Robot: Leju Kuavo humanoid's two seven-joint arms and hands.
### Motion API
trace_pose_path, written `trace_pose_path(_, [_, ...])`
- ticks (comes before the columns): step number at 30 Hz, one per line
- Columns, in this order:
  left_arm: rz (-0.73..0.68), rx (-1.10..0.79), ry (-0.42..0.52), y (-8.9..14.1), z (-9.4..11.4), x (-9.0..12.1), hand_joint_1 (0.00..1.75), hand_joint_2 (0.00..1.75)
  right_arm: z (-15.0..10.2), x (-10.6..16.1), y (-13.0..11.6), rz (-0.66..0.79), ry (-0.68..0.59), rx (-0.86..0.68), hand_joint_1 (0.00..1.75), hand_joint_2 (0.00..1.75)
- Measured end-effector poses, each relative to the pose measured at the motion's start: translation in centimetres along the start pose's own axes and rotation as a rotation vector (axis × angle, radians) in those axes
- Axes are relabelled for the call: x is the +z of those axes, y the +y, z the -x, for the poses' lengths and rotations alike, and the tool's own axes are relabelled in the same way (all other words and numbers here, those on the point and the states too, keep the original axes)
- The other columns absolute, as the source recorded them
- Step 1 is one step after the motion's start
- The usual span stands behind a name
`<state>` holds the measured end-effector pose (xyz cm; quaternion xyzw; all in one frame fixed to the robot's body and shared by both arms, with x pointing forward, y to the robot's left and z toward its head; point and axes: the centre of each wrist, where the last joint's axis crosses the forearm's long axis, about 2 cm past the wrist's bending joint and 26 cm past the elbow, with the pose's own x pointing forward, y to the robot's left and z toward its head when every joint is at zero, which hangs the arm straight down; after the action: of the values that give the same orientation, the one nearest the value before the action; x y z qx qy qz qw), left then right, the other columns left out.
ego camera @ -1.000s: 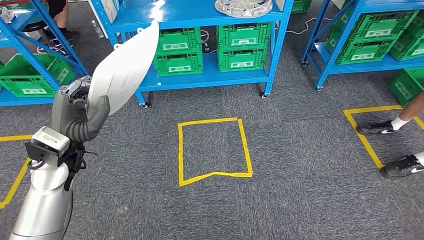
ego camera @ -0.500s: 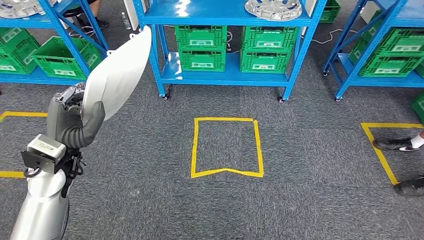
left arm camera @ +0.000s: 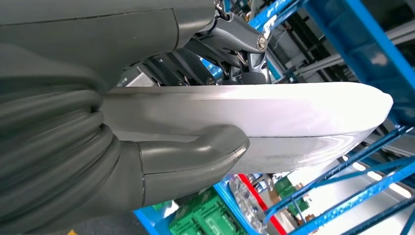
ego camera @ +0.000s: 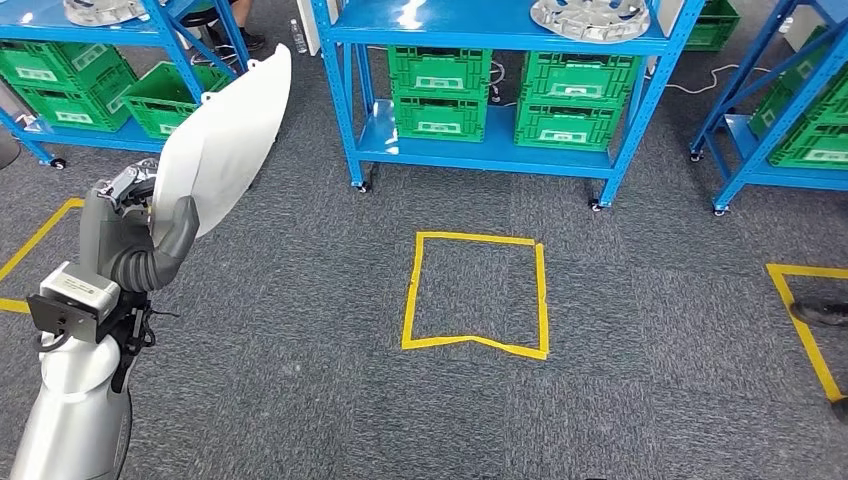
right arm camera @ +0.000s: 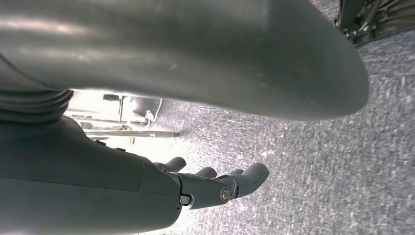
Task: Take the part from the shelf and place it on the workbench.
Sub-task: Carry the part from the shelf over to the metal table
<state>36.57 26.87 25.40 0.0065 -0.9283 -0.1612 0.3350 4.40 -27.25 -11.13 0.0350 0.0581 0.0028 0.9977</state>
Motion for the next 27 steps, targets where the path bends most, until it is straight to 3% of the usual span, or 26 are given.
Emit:
trace_pose_path(4, [0.000, -0.004, -0.012, -0.1, -0.2, -1.2, 1.75, 1.75, -0.1, 0.0, 0.1, -0.005, -0.004, -0.012, 0.00, 0.00])
trace_pose_path(27, [0.024, 0.007, 0.013, -0.9, 0.3, -1.1, 1.75, 1.75, 0.4, -0.1, 0.4, -0.011, -0.004, -0.001, 0.00, 0.00])
